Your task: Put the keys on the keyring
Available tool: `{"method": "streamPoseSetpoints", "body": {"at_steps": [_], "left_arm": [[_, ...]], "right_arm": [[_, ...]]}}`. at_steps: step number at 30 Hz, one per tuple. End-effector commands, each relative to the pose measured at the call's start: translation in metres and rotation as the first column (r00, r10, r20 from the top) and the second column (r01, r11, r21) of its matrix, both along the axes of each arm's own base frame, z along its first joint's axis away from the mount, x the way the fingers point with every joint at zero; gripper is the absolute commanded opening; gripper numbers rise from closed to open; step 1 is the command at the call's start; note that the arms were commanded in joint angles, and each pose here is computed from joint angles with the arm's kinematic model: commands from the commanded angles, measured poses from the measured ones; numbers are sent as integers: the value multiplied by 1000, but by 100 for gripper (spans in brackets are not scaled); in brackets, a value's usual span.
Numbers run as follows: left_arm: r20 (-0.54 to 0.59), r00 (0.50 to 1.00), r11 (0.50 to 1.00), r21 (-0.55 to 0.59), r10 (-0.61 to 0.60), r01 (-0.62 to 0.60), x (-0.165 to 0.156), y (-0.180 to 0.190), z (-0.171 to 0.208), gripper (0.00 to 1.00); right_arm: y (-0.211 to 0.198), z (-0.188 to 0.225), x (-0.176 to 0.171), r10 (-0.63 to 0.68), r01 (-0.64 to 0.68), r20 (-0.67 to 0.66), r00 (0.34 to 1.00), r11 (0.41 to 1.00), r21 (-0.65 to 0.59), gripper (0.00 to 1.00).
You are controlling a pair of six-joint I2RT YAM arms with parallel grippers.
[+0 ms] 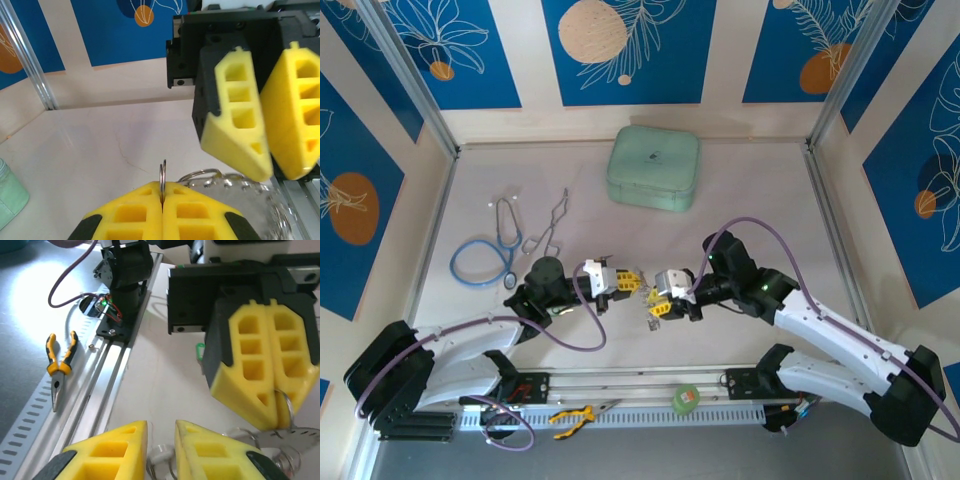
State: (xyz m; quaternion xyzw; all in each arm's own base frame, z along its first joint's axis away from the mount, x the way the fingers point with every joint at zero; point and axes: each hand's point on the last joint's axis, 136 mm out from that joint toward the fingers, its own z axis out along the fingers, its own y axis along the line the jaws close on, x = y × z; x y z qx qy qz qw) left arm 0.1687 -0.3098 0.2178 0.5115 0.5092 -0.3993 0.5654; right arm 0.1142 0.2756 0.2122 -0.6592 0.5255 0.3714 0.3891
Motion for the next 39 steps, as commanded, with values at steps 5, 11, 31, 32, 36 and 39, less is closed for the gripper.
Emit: {"method": "streamPoseSetpoints", "body": {"at_steps": [5, 11, 31, 32, 36, 39], "left_arm": [[74, 996, 997, -47, -53, 57, -11, 0, 21, 0], [62, 994, 994, -51, -89, 92, -17, -2, 21, 0], [40, 992, 990, -69, -121, 124, -18, -6, 24, 0], [37, 992, 990, -68, -123, 126, -19, -6, 24, 0], [34, 992, 990, -64, -123, 125, -18, -6, 22, 0], [28, 994, 992, -60, -106, 107, -15, -6, 19, 0]], "right_arm": [[-14, 42, 32, -153, 137, 84, 985, 975, 177, 21], [-15, 35, 53, -222, 203, 112, 969, 967, 155, 22], [14, 14, 40, -83, 73, 112, 990, 993, 87, 20], [14, 14, 40, -82, 72, 109, 991, 993, 89, 19], [16, 17, 39, -75, 64, 113, 991, 993, 97, 9], [15, 16, 39, -74, 64, 112, 991, 994, 89, 0]]}}
